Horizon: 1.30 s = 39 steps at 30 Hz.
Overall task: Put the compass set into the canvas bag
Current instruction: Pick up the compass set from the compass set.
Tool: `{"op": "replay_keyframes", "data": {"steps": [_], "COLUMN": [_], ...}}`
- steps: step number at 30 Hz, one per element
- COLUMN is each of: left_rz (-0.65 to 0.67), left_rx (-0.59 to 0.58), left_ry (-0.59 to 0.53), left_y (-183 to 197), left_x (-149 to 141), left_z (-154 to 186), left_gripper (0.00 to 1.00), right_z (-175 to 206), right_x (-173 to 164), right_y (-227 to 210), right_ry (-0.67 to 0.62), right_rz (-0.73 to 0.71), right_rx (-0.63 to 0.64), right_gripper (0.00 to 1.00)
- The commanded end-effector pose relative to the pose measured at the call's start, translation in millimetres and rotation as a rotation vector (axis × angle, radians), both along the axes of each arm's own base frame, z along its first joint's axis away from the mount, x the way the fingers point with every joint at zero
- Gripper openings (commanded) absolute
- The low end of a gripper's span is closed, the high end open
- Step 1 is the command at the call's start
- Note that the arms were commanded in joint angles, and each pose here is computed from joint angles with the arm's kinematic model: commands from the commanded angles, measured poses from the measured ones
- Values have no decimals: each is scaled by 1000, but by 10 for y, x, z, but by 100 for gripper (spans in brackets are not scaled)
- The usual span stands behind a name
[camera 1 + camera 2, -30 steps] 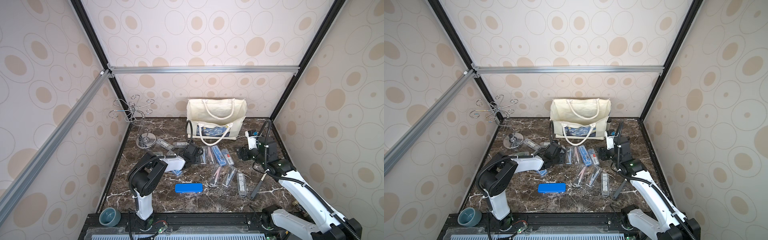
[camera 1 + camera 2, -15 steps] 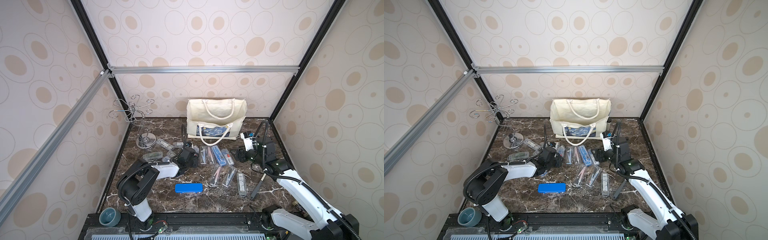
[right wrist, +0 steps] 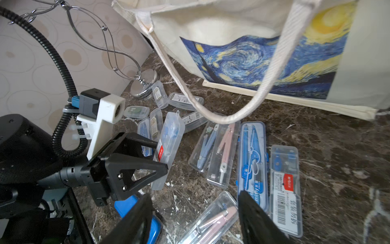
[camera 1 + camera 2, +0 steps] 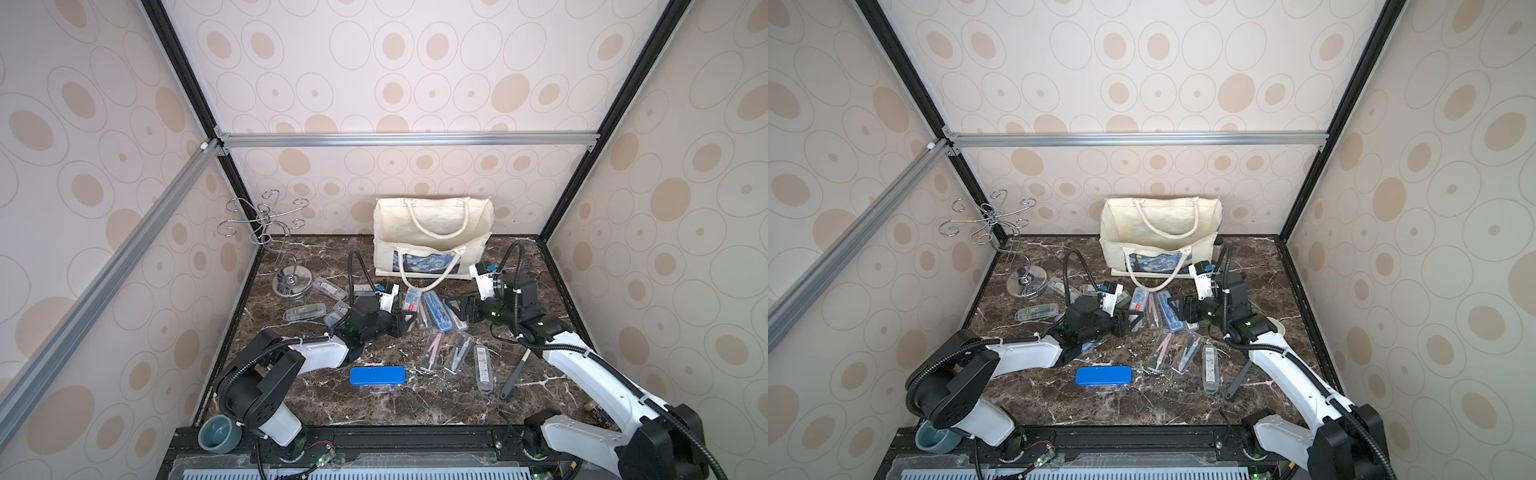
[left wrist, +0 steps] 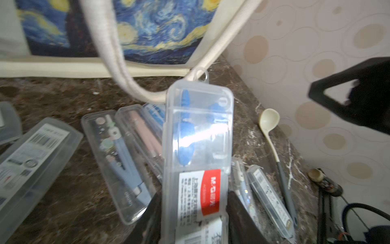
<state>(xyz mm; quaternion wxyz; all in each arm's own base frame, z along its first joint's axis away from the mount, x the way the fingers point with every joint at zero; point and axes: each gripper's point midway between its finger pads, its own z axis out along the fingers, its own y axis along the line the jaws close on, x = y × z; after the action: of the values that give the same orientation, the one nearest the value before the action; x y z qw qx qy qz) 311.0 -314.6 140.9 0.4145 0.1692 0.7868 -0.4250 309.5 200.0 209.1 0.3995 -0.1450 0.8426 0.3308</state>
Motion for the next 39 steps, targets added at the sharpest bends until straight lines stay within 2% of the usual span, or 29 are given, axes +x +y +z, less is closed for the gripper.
{"op": "replay_keyframes", "data": {"steps": [1,15,21,29,39], "left_rz": [-141,-133,-113,-104,-85], "left_rx": [-145,-185,-181,-176,-167], "left_ry": [-98,-147,-154,-151,-147], "left_y": [-203,-184,-160,-145,-122], "left_x": [-184,-213,-186,-180,-159], "left_z": [429,594,589,567,536], "left_gripper": [41,41,41,42,44], "right_z": [79,139,190,213,229], "right_x": [33,222,272,279,295], "right_y": [196,678,747,805,826], "right_ry": [6,42,45,57,53], "right_rz": [36,100,110,131,135], "right_rx": [33,93,117,143,153], "right_gripper": [65,62,49,25,13]}}
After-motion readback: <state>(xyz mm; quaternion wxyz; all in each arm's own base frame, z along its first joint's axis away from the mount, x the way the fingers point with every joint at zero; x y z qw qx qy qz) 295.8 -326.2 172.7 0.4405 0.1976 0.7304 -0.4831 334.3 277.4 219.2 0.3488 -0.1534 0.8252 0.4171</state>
